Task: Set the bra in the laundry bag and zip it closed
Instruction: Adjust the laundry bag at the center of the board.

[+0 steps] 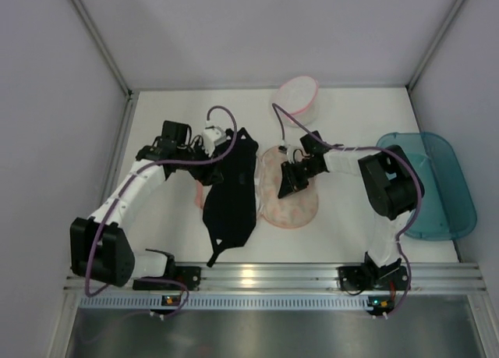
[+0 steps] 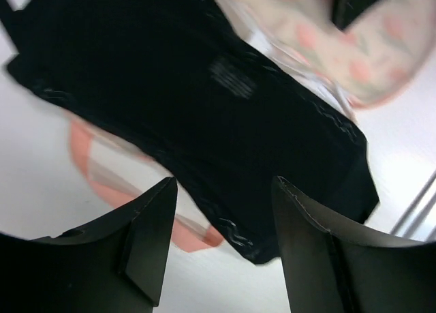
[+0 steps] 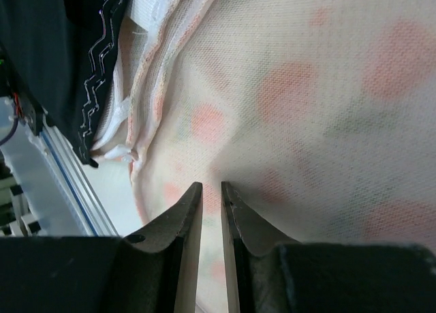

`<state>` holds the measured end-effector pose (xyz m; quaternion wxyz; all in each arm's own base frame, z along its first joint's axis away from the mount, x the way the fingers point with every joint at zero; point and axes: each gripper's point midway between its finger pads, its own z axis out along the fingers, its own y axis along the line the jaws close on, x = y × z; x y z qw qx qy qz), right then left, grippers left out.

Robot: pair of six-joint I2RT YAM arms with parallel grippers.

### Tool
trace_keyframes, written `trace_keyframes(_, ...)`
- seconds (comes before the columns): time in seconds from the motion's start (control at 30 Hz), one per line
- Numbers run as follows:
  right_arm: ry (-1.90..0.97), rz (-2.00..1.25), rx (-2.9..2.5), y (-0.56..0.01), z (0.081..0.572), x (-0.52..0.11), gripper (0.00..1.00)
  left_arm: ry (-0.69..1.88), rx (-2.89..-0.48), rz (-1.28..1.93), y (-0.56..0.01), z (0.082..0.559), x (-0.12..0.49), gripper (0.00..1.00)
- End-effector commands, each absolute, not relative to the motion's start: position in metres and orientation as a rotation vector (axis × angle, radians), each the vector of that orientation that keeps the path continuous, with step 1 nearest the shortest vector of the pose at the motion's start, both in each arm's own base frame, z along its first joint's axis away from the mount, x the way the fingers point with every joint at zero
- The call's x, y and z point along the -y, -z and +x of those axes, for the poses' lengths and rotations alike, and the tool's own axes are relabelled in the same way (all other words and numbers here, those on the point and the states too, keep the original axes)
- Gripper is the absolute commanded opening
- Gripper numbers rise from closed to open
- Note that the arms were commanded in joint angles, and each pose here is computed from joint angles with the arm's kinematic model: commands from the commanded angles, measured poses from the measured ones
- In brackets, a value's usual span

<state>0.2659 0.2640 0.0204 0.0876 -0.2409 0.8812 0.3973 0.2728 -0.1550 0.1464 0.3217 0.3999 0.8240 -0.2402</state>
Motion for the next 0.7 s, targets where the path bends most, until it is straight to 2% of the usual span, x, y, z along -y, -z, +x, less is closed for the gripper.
trace_keyframes(0.0,-1.171,-0.853,-2.644,-0.014,0.254,-0.264,0.19,0.53,-2.106,0.758,-0.188,0.353,0.142,0.63)
trace_keyframes(0.17,-1.188,-0.935,-2.691,-0.005,0.235,-0.259,0.17,0.582,-2.102,0.512,-0.201,0.427,0.136,0.61)
trace_keyframes(0.23,-1.186,-0.972,-2.683,-0.005,0.231,-0.256,0.17,0.607,-2.047,0.522,-0.217,0.449,0.141,0.58)
trace_keyframes(0.43,-1.095,-1.056,-2.692,-0.003,0.234,-0.244,0.17,0.639,-2.038,0.517,-0.192,0.515,0.157,0.57)
trace_keyframes(0.47,-1.062,-1.049,-2.703,-0.001,0.239,-0.241,0.17,0.652,-2.079,0.51,-0.168,0.524,0.161,0.58)
trace_keyframes(0.67,-0.952,-0.999,-2.728,-0.001,0.275,-0.225,0.17,0.604,-2.122,0.525,-0.126,0.555,0.191,0.6)
